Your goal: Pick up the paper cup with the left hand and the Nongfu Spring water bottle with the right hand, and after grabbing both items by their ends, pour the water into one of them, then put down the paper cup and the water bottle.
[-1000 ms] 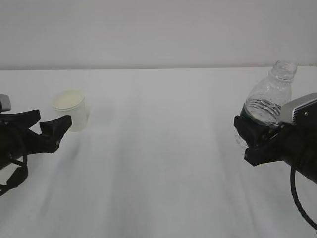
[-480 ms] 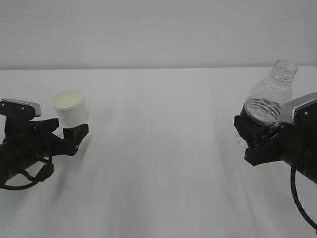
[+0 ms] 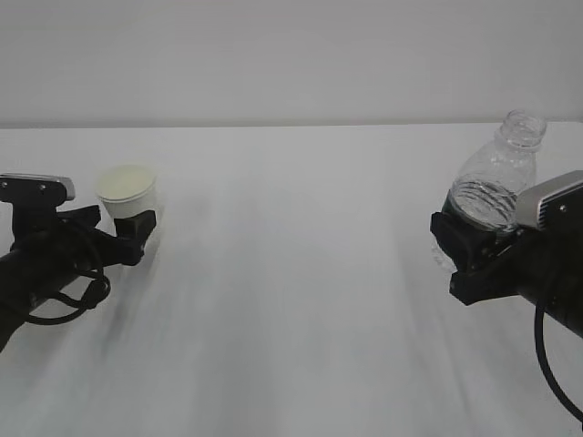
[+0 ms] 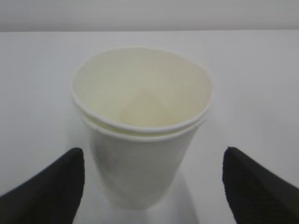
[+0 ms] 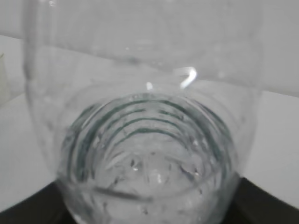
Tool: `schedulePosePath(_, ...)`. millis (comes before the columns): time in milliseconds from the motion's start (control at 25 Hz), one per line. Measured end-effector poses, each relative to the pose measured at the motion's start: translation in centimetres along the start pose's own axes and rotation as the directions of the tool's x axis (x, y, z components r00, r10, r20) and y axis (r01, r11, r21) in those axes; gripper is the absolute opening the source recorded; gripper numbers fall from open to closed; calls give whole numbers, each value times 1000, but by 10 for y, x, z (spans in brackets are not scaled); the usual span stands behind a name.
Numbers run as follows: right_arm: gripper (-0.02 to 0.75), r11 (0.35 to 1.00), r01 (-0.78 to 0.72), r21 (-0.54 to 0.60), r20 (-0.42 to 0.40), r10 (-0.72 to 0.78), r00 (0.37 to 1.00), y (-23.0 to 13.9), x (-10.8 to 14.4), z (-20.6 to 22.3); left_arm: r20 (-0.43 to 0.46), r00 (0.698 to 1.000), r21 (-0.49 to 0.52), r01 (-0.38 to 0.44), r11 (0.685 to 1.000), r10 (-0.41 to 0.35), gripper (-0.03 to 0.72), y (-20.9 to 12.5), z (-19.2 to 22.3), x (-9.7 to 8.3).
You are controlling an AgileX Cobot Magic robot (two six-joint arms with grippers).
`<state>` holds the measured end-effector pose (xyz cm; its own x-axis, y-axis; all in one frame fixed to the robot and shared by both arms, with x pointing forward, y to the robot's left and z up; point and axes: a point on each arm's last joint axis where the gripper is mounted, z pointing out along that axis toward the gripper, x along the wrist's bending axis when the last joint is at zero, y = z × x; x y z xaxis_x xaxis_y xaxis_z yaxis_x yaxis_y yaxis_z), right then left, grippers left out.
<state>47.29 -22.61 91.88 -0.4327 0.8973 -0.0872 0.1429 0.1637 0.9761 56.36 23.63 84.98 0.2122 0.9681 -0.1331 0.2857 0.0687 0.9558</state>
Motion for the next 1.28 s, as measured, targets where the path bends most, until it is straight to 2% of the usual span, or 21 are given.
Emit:
schedulePosePath(280, 431, 1000, 0, 0, 0, 0, 1000, 0, 0, 0, -5, 1000, 11, 3, 1000, -3, 691, -14, 20, 3)
schedulePosePath(880, 430, 1000, 0, 0, 0, 0, 1000, 0, 0, 0, -29, 999, -42, 13, 999, -14, 687, -12, 47, 8)
schedulePosePath(1280, 430, 1000, 12, 0, 0, -12, 1000, 0, 0, 0, -31, 999, -30, 14, 999, -15, 663, -18, 50, 9)
